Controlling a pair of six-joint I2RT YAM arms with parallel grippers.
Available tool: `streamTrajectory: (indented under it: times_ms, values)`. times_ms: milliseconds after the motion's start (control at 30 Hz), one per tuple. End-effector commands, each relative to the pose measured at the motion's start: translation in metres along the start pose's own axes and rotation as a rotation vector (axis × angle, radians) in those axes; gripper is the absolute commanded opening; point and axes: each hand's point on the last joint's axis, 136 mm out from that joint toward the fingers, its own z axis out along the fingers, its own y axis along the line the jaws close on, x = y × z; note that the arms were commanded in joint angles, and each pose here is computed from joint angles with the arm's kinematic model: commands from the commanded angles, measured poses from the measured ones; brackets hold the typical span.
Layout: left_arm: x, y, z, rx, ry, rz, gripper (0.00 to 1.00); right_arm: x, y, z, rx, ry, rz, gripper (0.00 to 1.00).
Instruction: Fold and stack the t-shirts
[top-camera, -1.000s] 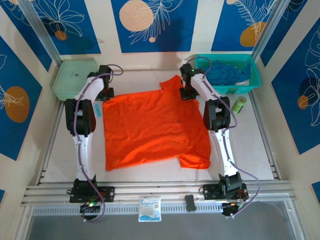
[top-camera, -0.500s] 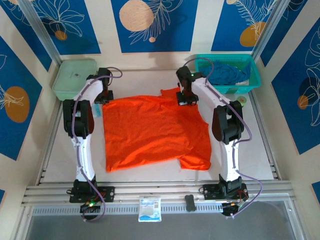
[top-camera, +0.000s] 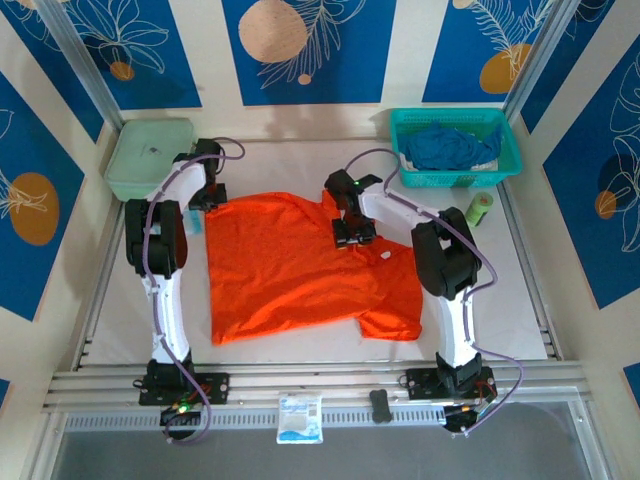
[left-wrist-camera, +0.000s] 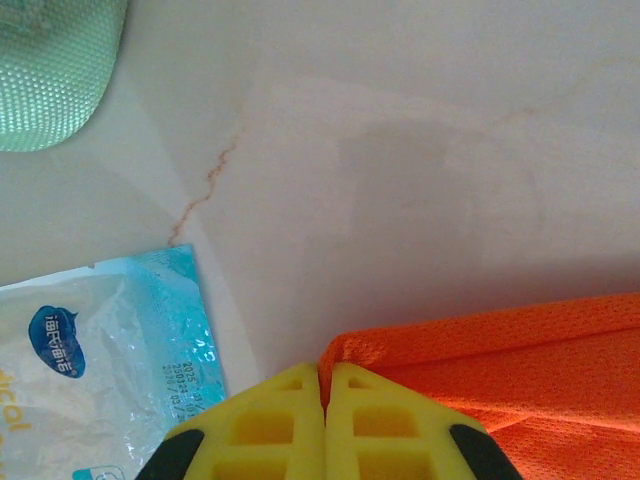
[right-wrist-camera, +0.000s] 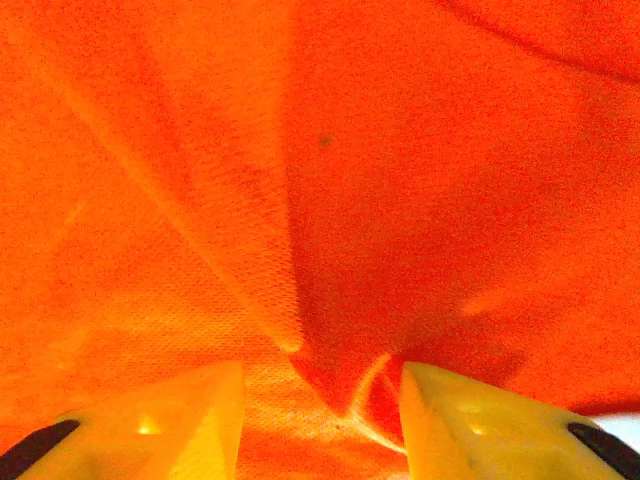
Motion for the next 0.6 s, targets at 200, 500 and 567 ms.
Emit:
streamTrajectory:
  times_ms: [200,500,567]
  values:
    - [-0.004,0.006,-0.019,0.022,-0.033,-0.034,0.0,-0.066,-0.05,-0.068,-0.076,-0.198,0.127,0.52]
    - [-0.001,0.006,-0.017,0.021,-0.023,-0.035,0.0,-0.128,-0.07,-0.024,-0.175,-0.179,0.057,0.55]
    - [-0.001,0.006,-0.018,0.022,-0.025,-0.035,0.0,-0.137,-0.071,-0.013,-0.176,-0.166,0.048,0.56]
